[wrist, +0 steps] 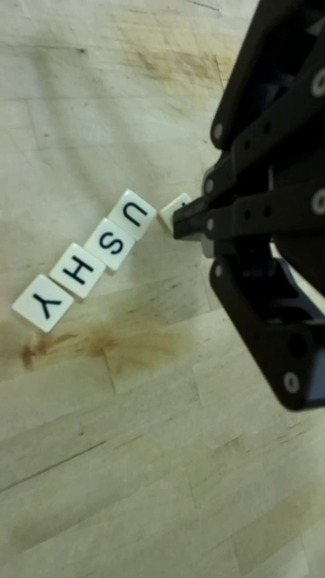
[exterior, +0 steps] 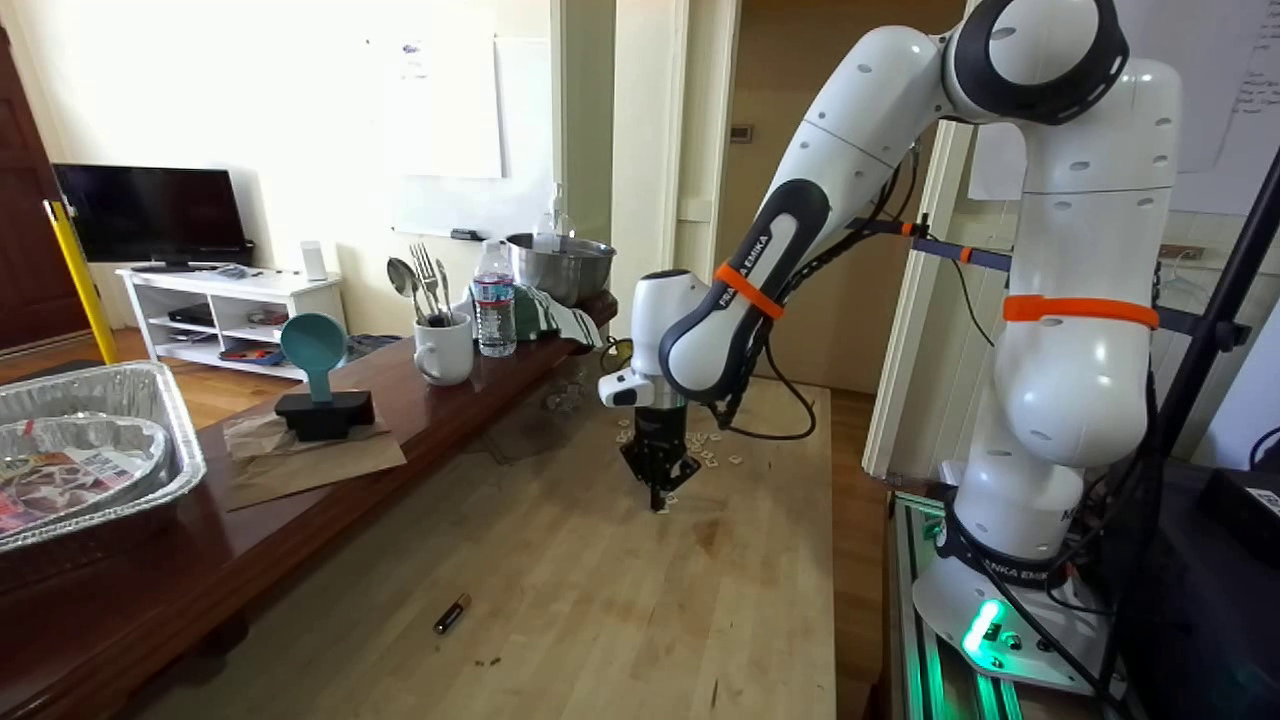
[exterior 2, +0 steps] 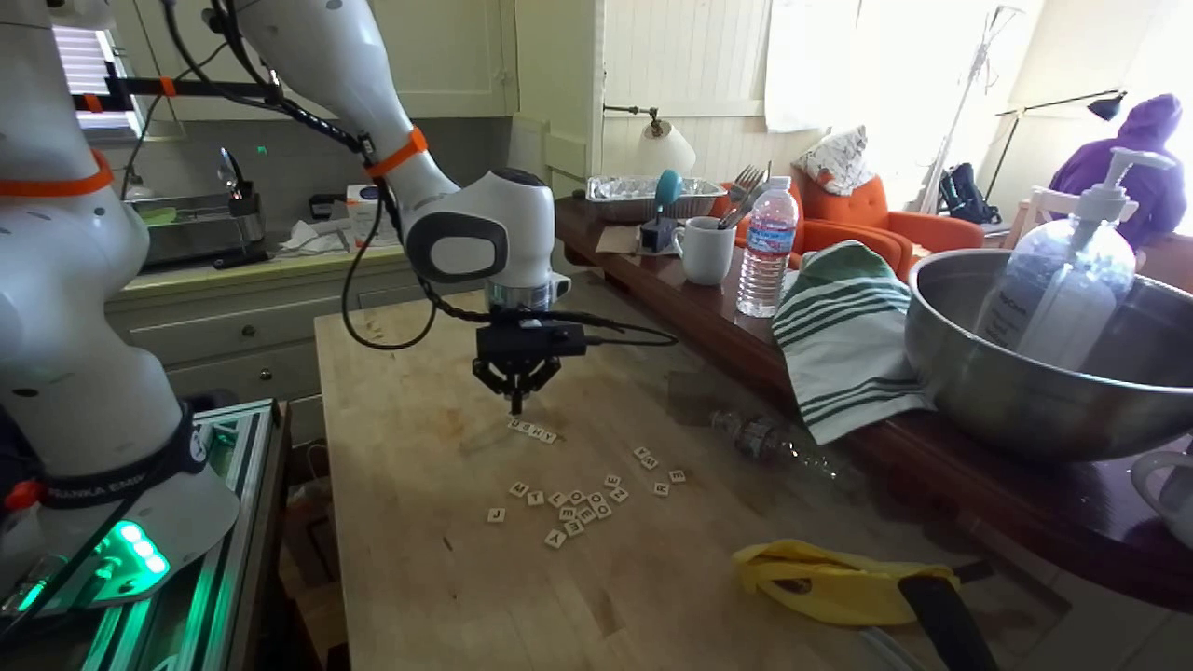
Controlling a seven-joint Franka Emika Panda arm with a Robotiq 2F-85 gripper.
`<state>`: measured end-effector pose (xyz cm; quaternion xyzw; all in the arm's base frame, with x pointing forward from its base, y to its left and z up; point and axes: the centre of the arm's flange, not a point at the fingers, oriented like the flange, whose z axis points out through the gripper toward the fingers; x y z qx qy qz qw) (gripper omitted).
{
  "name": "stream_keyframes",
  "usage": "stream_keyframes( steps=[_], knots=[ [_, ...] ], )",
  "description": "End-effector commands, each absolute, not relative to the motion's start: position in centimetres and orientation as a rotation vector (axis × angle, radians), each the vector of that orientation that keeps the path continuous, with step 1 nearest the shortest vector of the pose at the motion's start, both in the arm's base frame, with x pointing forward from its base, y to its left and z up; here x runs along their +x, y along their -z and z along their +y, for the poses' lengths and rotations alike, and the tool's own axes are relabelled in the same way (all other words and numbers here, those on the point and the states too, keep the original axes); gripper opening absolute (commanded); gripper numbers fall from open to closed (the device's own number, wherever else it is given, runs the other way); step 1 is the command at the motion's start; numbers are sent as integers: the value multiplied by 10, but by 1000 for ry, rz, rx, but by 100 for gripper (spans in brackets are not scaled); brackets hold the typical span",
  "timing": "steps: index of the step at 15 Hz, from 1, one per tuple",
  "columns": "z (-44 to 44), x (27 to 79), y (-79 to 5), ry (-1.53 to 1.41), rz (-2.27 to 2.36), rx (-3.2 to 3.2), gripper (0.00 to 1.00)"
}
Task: Replace the letter M with P in the pile of letters spelling MUSHY
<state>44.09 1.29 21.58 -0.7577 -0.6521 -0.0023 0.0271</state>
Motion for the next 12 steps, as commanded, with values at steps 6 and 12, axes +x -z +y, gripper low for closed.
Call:
stream_keyframes(
  steps=[6,12],
  knots=[
    [9,420,-204,-91,-2143,-2208,0],
    [9,417,-204,-121,-2209,-2161,0]
  ],
)
